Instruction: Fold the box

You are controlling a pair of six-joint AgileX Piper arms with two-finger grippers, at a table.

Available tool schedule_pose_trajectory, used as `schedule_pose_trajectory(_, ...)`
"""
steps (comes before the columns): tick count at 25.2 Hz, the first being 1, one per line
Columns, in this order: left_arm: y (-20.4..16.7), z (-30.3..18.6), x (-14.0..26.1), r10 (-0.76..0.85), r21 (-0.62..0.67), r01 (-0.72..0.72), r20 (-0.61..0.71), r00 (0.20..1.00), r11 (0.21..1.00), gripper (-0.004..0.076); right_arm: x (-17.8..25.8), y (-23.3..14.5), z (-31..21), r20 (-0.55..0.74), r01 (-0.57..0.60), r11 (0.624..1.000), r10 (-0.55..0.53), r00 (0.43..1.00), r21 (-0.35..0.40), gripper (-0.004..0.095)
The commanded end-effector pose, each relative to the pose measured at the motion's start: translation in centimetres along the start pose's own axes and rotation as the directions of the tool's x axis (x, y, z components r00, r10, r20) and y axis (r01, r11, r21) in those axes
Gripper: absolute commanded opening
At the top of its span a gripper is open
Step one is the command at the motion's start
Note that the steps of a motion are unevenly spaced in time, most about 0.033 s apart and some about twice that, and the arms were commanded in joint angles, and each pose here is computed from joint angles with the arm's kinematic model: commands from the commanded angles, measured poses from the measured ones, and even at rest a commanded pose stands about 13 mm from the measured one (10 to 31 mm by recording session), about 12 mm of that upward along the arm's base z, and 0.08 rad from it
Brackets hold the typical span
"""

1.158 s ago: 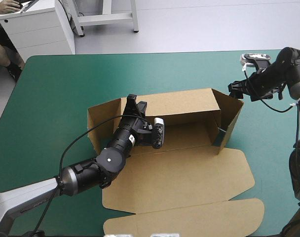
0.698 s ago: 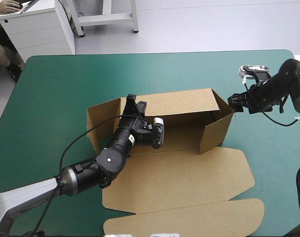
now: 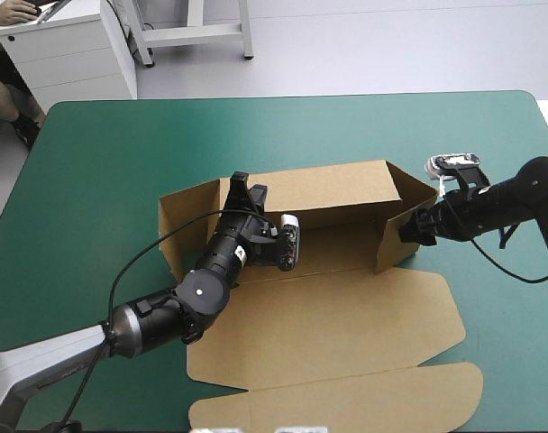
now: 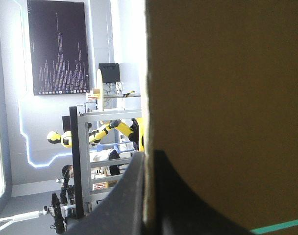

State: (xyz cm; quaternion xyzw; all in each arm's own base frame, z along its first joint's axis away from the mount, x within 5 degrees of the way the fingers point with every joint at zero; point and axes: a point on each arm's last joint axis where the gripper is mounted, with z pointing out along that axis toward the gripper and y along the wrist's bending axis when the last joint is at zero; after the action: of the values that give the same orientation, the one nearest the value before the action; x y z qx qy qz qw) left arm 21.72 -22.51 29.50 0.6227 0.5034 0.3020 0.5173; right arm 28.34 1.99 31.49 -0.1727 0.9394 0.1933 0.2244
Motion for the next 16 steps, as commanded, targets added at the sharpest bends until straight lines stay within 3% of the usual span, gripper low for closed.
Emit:
schedule_pose_trajectory(1,2.2,-0.8,0.0,0.018,-0.109,-0.018,-0.006,1.0,0.994,-0.001,-0.9,0.9,-1.2,0.116,0.066,0.998,-0.067,0.991,0.011,0.0673)
schedule_pose_trajectory(9,2.2,-0.8,0.0,0.018,-0.108,-0.018,-0.004,1.0,0.994,-0.001,-0.7,0.7,0.1,0.179,0.192,0.981,-0.195,0.964,0.037,0.0674)
schedule_pose_trajectory(11,2.2,-0.8,0.0,0.018,-0.108,-0.018,-0.004,1.0,0.994,-0.001,-0.8,1.1,0.2,0.209,0.251,0.968,-0.247,0.946,0.009,0.0674)
schedule_pose_trajectory(16,2.2,-0.8,0.0,0.018,-0.108,-0.018,-0.004,1.0,0.994,-0.001,-0.9,1.7,0.1,0.24,0.275,0.96,-0.256,0.936,-0.046,0.0669)
